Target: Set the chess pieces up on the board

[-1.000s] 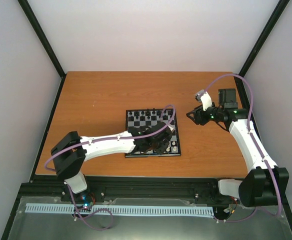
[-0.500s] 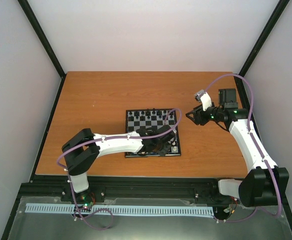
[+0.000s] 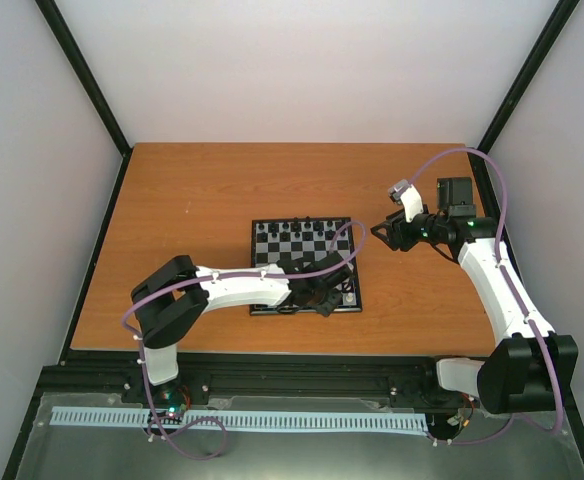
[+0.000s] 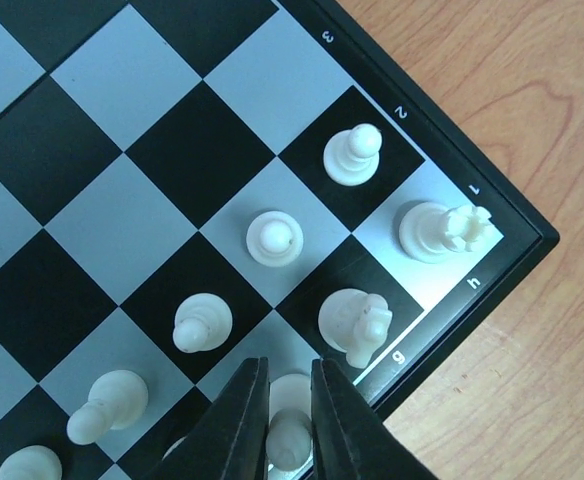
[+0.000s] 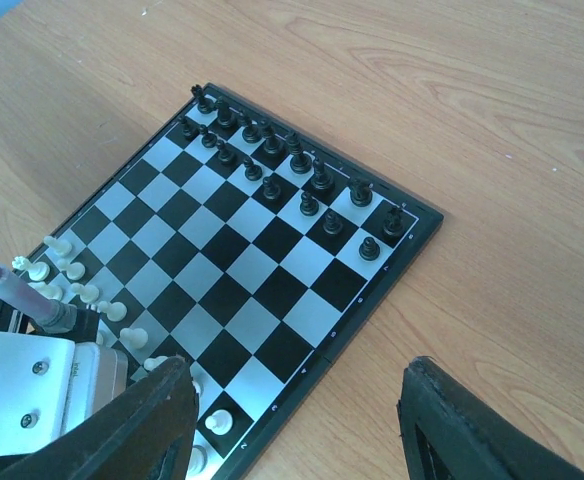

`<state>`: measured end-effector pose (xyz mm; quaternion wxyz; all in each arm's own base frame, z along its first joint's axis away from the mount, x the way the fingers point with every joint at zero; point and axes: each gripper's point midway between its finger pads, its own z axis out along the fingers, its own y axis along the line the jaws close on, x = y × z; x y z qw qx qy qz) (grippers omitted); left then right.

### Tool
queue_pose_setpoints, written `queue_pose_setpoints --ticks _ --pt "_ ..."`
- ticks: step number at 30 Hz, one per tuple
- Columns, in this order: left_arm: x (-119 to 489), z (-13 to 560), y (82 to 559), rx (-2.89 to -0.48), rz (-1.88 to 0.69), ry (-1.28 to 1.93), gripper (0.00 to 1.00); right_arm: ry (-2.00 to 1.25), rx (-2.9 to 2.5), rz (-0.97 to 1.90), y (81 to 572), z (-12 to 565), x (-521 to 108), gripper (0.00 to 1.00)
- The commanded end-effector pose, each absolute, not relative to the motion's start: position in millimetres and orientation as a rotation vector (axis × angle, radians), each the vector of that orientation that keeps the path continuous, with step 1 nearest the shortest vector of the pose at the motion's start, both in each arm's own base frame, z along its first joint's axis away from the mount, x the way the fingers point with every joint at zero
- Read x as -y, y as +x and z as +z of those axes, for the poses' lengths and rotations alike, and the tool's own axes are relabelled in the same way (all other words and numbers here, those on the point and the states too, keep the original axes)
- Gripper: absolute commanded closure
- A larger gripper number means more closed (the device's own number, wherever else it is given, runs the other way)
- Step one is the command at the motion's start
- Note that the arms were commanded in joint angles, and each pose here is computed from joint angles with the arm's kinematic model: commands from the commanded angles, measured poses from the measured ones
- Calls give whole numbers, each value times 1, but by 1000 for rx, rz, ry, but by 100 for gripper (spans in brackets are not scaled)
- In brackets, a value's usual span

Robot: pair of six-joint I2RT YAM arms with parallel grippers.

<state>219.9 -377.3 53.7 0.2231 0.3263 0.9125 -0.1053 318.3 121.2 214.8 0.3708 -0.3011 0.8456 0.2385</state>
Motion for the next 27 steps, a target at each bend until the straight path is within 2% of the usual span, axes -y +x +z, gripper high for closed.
queue_pose_setpoints --ticks 1,9,21,27 --pt "392 61 221 -2488 -320 917 87 -785 -2160 621 317 214 -121 43" --pt "391 62 221 -2495 -310 904 76 -792 -2159 624 316 214 -121 43" --pt "393 115 219 -2446 -398 880 75 -792 -2152 631 315 217 -122 43" --pt "373 175 220 -2361 -376 861 74 -780 -2133 598 316 228 -120 43"
